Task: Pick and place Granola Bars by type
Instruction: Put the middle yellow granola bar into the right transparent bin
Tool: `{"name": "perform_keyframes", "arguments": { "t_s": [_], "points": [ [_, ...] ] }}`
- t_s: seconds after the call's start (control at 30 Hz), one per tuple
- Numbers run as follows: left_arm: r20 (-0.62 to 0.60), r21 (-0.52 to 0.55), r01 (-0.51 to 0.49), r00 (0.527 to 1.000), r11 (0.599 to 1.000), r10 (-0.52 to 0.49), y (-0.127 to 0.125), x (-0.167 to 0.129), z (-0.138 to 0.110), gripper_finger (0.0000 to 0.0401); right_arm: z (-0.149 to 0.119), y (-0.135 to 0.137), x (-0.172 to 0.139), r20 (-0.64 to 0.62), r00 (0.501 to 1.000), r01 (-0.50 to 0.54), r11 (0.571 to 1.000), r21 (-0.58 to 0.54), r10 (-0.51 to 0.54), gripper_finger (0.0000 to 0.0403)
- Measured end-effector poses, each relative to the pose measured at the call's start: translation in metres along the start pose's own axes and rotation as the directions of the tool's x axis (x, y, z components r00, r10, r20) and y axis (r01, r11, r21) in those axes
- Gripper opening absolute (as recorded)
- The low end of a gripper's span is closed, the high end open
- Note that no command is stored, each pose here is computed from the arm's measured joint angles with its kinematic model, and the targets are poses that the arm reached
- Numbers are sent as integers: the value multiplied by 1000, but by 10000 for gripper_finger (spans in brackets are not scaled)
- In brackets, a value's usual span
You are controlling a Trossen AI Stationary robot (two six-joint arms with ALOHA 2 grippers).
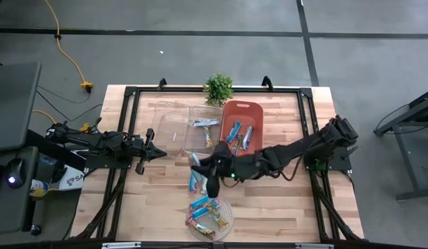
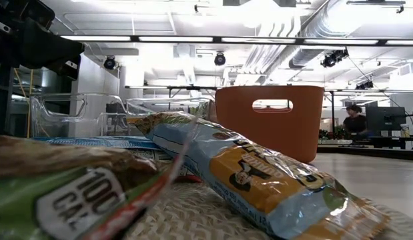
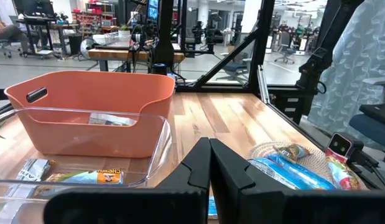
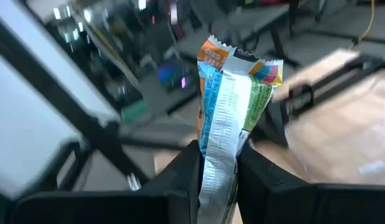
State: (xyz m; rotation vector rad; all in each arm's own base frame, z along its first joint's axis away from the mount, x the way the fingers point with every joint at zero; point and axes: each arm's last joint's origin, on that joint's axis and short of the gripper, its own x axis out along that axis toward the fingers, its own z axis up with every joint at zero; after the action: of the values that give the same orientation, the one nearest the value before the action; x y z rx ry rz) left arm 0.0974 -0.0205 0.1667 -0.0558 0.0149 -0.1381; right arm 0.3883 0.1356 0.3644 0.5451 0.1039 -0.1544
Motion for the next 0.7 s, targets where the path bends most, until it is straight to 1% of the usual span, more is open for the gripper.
{"name": "perform_keyframes", "arguments": {
  "t_s": [0.1,0.2,0.4,0.5,0.6,0.7],
  "points": [
    [0,0,0,1000,1000,0,0,0,0,1,15,-8,6,96,995,10,999,46,-14,64],
    [0,0,0,1000,1000,0,0,0,0,1,30,-20,13,171,985,17,993,117,-37,64],
    [-1,0,0,1000,1000,0,0,0,0,1,57,-57,27,241,962,69,966,249,-131,64],
    [0,0,0,1000,1000,0,0,0,0,1,65,-85,34,214,951,145,931,335,-225,64],
    [-1,0,0,1000,1000,0,0,0,0,1,70,-116,39,139,935,242,873,423,-326,64],
    [-1,0,0,1000,1000,0,0,0,0,1,72,-145,39,35,908,354,811,466,-417,64]
  ]
}}
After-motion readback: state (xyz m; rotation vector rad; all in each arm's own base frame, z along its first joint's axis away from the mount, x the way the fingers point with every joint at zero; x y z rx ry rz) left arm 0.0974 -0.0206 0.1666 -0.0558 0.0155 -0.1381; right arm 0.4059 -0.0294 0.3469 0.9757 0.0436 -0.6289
